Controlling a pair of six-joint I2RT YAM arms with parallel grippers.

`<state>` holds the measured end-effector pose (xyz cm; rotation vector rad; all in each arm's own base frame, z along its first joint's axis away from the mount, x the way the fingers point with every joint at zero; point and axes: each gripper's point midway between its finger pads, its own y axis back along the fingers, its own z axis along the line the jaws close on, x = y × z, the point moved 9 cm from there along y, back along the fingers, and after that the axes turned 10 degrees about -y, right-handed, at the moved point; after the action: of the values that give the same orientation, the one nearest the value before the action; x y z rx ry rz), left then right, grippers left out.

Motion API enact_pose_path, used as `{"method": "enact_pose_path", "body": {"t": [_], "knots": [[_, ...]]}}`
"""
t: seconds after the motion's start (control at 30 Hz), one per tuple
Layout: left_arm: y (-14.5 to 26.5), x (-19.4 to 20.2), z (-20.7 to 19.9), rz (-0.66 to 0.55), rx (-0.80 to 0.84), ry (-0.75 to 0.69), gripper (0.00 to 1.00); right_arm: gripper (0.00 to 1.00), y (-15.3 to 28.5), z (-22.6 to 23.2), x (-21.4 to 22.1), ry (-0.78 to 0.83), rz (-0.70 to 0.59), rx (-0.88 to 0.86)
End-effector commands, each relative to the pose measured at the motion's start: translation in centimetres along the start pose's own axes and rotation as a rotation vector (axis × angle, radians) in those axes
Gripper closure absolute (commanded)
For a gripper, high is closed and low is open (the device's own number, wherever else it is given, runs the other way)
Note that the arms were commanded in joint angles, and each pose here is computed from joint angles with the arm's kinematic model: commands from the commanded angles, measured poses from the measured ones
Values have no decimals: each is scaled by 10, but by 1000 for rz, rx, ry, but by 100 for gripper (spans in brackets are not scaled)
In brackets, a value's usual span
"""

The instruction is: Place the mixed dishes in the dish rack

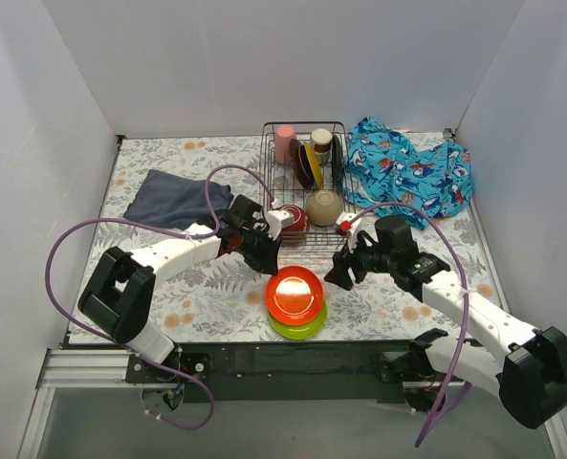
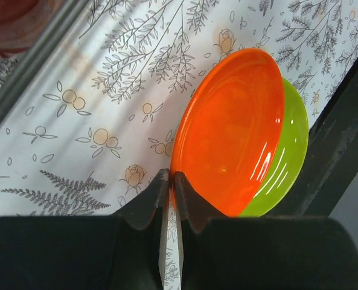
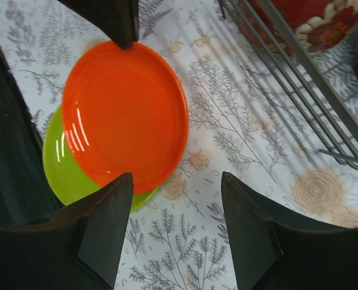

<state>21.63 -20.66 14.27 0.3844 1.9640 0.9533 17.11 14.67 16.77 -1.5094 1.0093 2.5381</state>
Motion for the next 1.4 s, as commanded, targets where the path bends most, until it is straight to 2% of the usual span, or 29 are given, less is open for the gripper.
{"method": "enact_pose_path", "body": {"t": [0.0,0.2,0.37,0.6,0.67,0.77,0.8,0.83,0.87,0.9,0.93,0.97,1.0,1.03,1.1,1.17,1.23,1.27,1.3,1.37], "knots": [[22,-19,-9,-66,25,-144,100,32,-12,9,-13,0,-61,-165],[33,-30,-15,-122,65,-238,100,30,-26,3,-11,11,-37,-214],[49,-41,-26,-214,105,-331,100,30,-37,3,-5,-18,0,-294],[54,-49,-32,-255,149,-340,100,30,-52,4,-10,-45,-9,-386],[53,-51,-32,-264,147,-341,100,33,-57,5,-12,-47,-15,-435],[51,-52,-28,-260,120,-339,100,57,-61,6,-19,-69,-15,-452],[51,-52,-27,-258,105,-332,100,75,-61,6,-23,-67,-20,-453],[51,-53,-25,-259,84,-324,100,84,-61,6,-24,-76,-16,-441],[50,-55,-20,-261,11,-279,97,93,-59,7,-32,-65,-29,-430],[51,-58,-16,-268,-44,-253,89,99,-56,7,-32,-80,-14,-413],[54,-61,-11,-282,-100,-224,79,99,-54,5,-33,-83,-13,-384],[64,-74,-1,-321,-223,-202,73,99,-50,7,-42,-72,-28,-372],[72,-82,4,-362,-278,-149,66,99,-47,8,-40,-94,3,-354],[88,-91,18,-415,-375,-104,56,99,-45,5,-44,-88,-1,-302],[125,-120,40,-570,-565,-26,49,99,-36,4,-62,-68,-27,-217],[154,-129,77,-649,-692,65,46,99,-28,0,-75,-37,-44,-121],[173,-131,103,-677,-778,114,48,99,-20,-1,-106,-17,-120,-30],[169,-129,113,-665,-800,131,53,99,-17,-1,-118,-15,-152,-4],[167,-125,120,-663,-812,155,61,99,-14,0,-129,-28,-187,17],[157,-114,129,-654,-801,224,91,99,-10,3,-162,-4,-297,98]]}}
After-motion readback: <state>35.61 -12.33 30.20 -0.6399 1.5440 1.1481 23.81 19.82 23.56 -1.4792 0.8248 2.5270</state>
